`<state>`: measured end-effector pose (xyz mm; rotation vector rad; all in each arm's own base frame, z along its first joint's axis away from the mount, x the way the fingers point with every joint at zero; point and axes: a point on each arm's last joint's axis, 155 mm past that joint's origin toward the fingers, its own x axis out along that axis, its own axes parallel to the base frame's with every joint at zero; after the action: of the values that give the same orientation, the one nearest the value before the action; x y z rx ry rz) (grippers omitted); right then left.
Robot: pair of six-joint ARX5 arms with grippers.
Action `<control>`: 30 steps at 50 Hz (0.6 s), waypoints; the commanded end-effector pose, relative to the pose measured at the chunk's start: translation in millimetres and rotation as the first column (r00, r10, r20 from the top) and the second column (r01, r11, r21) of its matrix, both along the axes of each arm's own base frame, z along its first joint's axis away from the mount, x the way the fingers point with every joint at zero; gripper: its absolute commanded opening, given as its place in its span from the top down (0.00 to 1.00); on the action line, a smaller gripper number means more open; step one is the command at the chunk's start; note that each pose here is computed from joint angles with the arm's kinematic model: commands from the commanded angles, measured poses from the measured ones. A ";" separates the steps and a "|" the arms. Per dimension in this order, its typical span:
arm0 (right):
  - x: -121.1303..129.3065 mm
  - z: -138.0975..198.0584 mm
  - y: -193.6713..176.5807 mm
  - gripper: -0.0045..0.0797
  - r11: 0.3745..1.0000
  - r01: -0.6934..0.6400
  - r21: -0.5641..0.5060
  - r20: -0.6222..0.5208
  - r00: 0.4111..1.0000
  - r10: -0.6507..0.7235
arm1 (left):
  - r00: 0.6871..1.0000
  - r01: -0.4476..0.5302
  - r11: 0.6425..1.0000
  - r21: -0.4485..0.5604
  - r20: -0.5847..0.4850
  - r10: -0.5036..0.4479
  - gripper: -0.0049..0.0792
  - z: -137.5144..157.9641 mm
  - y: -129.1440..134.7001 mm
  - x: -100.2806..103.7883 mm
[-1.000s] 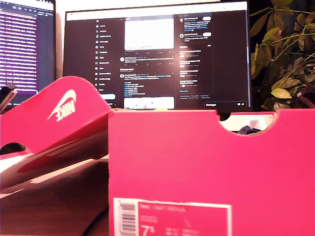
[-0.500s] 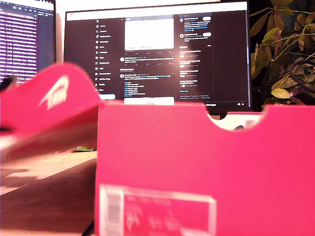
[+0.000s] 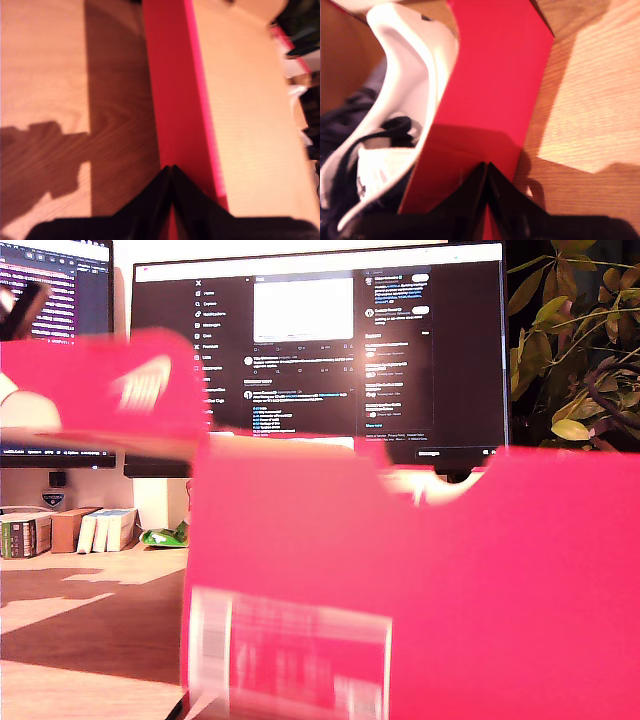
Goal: Close the red shoebox by pushing the lid with your left arm and holding the box in place with your right arm
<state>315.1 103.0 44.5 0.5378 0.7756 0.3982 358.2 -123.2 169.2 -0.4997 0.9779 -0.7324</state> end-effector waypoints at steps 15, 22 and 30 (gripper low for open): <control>-4.9 6.7 22.7 0.96 0.996 -0.084 0.028 0.013 0.996 0.083 | 0.984 0.156 0.984 -0.090 0.098 -0.147 0.96 52.4 -49.7 -36.6; -6.0 6.7 25.3 0.96 0.995 -0.092 0.029 0.013 0.996 0.092 | 0.979 0.183 0.977 -0.113 0.116 -0.171 0.96 63.5 -62.5 -43.3; -8.1 6.9 30.8 0.96 0.994 -0.110 0.028 0.015 0.994 0.110 | 0.967 0.231 0.964 -0.131 0.138 -0.213 0.96 71.2 -85.2 -48.4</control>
<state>315.0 104.9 44.5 0.5315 0.7748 0.4007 329.7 -179.9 266.7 -0.4308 0.7490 -0.9723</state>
